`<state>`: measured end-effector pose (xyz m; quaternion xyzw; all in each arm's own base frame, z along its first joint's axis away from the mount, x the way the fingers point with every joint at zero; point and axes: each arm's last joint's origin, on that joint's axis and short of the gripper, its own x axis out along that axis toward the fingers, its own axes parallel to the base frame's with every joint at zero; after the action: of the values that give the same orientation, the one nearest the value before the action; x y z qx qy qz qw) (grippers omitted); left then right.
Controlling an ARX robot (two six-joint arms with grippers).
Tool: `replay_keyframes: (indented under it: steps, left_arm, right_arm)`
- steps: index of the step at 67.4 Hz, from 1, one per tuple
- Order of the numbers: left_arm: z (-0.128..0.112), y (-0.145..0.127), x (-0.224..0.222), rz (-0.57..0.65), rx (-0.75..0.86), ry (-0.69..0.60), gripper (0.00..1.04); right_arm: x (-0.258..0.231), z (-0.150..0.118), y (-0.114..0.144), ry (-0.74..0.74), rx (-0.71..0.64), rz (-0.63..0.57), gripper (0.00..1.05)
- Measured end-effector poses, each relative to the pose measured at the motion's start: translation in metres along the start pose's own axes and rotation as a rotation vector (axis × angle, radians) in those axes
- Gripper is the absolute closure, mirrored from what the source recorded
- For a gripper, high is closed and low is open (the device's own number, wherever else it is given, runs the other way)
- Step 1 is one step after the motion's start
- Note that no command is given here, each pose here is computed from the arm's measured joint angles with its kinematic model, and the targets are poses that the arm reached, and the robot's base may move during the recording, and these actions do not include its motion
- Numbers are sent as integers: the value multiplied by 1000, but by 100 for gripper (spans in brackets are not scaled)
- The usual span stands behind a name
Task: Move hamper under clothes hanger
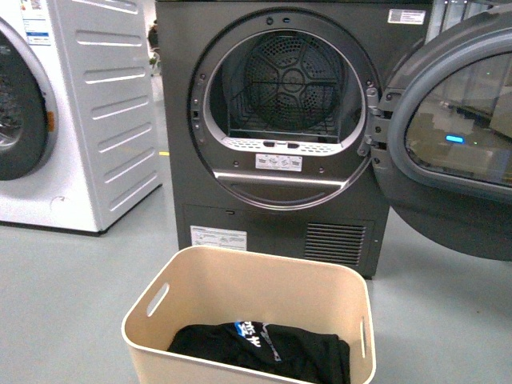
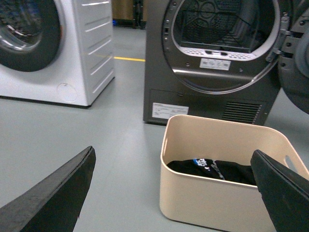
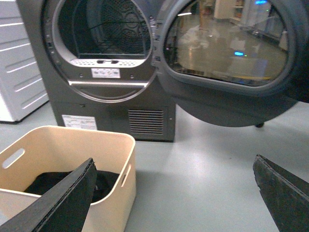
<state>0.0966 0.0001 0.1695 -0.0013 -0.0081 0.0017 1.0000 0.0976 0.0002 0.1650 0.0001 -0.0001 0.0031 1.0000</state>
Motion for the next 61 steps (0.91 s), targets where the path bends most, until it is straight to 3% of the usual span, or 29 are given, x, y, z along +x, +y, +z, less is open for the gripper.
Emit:
replay_keyframes:
  steps: [17, 22, 26, 34, 38, 45, 50, 61]
  left_arm:
    - [0, 0, 0, -8, -6, 9, 7]
    - [3, 7, 6, -40, -92, 308, 7]
    - [23, 26, 28, 56, -136, 397, 7]
    - [85, 74, 117, 179, -74, 353, 7]
    - [93, 97, 171, 224, -45, 397, 7]
    - [65, 122, 256, 205, -49, 553, 7]
    - [38, 125, 304, 197, -39, 618, 7]
    - [7, 82, 369, 97, 4, 635, 7]
  right_arm:
    - [0, 0, 0, 0, 0, -5, 8]
    - [0, 0, 0, 38, 6, 32, 8]
    - [11, 12, 0, 130, 38, 143, 8]
    - [80, 74, 9, 99, 47, 197, 8]
    - [132, 87, 19, 181, 46, 215, 8]
    - [211, 62, 36, 427, 33, 217, 8]
    - [254, 40, 45, 549, 5, 196, 8]
    - [319, 11, 52, 639, -43, 124, 8]
